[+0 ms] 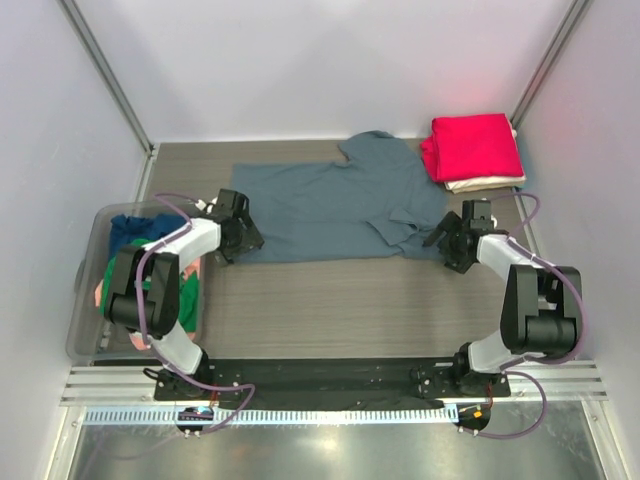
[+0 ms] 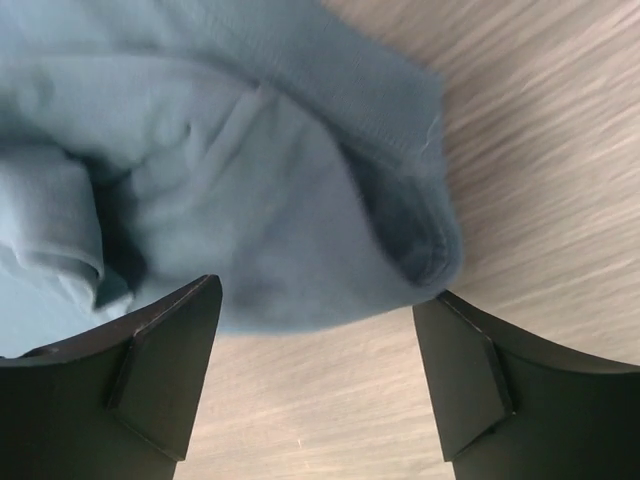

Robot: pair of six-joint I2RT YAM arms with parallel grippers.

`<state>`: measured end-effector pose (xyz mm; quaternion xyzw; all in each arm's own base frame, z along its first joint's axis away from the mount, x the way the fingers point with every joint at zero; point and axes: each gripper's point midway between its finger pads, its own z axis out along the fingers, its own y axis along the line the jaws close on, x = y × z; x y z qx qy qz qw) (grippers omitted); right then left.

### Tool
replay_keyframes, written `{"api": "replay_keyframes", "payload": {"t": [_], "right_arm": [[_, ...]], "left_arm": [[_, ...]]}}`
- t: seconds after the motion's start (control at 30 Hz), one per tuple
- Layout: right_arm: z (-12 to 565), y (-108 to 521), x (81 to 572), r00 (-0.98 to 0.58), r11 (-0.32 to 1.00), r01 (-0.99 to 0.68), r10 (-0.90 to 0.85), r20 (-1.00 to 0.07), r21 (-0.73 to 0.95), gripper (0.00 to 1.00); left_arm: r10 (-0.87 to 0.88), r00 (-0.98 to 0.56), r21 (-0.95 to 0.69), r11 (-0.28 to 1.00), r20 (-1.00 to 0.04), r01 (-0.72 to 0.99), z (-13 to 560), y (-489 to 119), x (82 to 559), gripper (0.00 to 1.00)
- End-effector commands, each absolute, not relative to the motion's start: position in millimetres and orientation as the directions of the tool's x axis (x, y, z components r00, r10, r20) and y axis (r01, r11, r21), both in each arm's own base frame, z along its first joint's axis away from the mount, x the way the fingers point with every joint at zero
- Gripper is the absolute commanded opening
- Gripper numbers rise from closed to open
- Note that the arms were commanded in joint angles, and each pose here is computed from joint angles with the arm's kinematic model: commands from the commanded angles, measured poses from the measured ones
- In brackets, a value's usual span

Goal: Fold and stack the t-shirts

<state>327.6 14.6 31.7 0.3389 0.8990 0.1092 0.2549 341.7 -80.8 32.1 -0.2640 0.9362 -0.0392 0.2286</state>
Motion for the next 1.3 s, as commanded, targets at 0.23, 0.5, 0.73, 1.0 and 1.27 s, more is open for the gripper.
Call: {"api": "replay_keyframes", "payload": {"t": [0.23,0.5,0.73,1.0,1.27], "right_arm": [[18.3,-9.9,347.9,-0.583,0.724,0.579,0.69,-0.429,0.376,0.21],[150.2,-26.4,405.9,-0.458,0.79,0.438,0.606,-0.65,0.428,0.01],[94.4,-41.3,331.9,-0.509,0.73,0.604,0.661,-0.551,0.318,0.01],[48.6,-31.4,293.4,-0.585,0.738,0.617,0.662,-0.468,0.272,0.01],[69.9,-52.0,276.1,-0.486,0.685,0.672,0.695,-0.529,0.282,0.01]], "left_arm": [[-0.583,-0.717,-0.171,0.807,-0.382,-0.565,2.9,-68.9,369.7,0.18],[-0.588,-0.634,-0.255,0.801,-0.502,-0.542,94.0,-59.5,399.0,0.0],[-0.614,-0.612,-0.258,0.779,-0.498,-0.571,103.6,-44.8,352.3,0.0],[-0.604,-0.684,-0.237,0.794,-0.408,-0.56,66.8,-51.0,306.5,0.0],[-0.586,-0.718,-0.218,0.809,-0.374,-0.546,56.6,-52.1,279.6,0.0]]}}
